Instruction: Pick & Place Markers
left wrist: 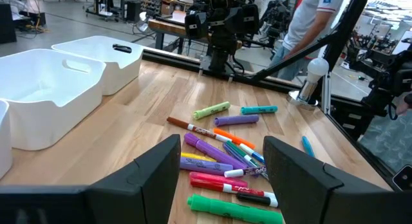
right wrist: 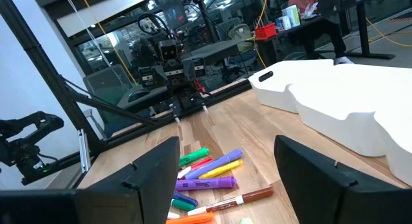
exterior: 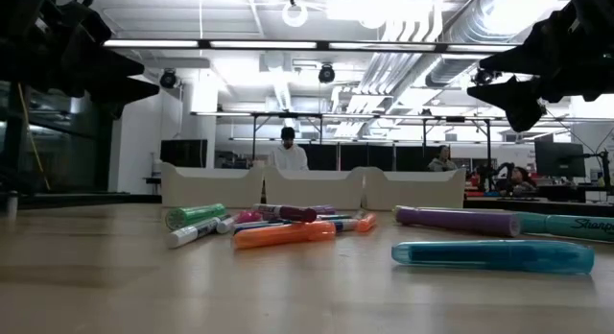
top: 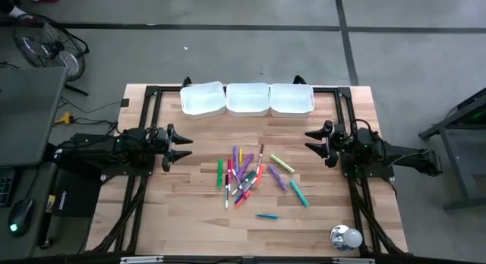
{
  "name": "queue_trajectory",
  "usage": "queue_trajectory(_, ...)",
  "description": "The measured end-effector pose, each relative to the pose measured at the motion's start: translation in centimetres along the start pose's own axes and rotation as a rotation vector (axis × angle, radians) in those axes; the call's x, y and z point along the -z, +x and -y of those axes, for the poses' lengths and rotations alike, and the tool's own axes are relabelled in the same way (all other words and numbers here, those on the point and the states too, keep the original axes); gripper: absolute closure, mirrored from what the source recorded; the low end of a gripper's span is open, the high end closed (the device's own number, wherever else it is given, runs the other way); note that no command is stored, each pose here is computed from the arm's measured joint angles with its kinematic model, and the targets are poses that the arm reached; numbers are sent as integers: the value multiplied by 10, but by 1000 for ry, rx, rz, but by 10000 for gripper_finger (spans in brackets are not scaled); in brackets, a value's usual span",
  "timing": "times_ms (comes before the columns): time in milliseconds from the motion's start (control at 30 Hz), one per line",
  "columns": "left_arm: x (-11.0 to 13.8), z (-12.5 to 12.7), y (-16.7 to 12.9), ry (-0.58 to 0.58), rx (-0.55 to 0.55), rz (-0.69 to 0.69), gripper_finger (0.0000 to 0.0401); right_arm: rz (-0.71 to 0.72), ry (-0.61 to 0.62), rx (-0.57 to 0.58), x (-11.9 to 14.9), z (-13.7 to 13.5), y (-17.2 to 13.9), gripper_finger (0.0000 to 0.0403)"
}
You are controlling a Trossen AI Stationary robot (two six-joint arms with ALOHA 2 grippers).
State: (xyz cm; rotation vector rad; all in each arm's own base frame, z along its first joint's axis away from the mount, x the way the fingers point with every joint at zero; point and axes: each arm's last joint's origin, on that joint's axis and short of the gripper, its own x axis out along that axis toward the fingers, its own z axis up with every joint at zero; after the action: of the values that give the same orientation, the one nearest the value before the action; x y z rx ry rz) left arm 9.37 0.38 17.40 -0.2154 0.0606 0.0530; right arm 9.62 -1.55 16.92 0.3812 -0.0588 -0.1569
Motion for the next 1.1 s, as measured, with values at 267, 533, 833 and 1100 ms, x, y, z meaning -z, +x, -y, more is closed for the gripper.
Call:
queue_trajectory(267,0,0,0,0,0,0,181,5,0,-1,0,0,0,160)
queue_trajectory(533,0,0,0,0,0,0,181,-1,0,-1,-1,0,0,160)
queue_trajectory(833,0,0,0,0,0,0,181,-184,-1,70,-29,-12,3,160)
queue_trajectory(1100,0,0,0,0,0,0,181,-408,-32,182,-56,-22,30,160)
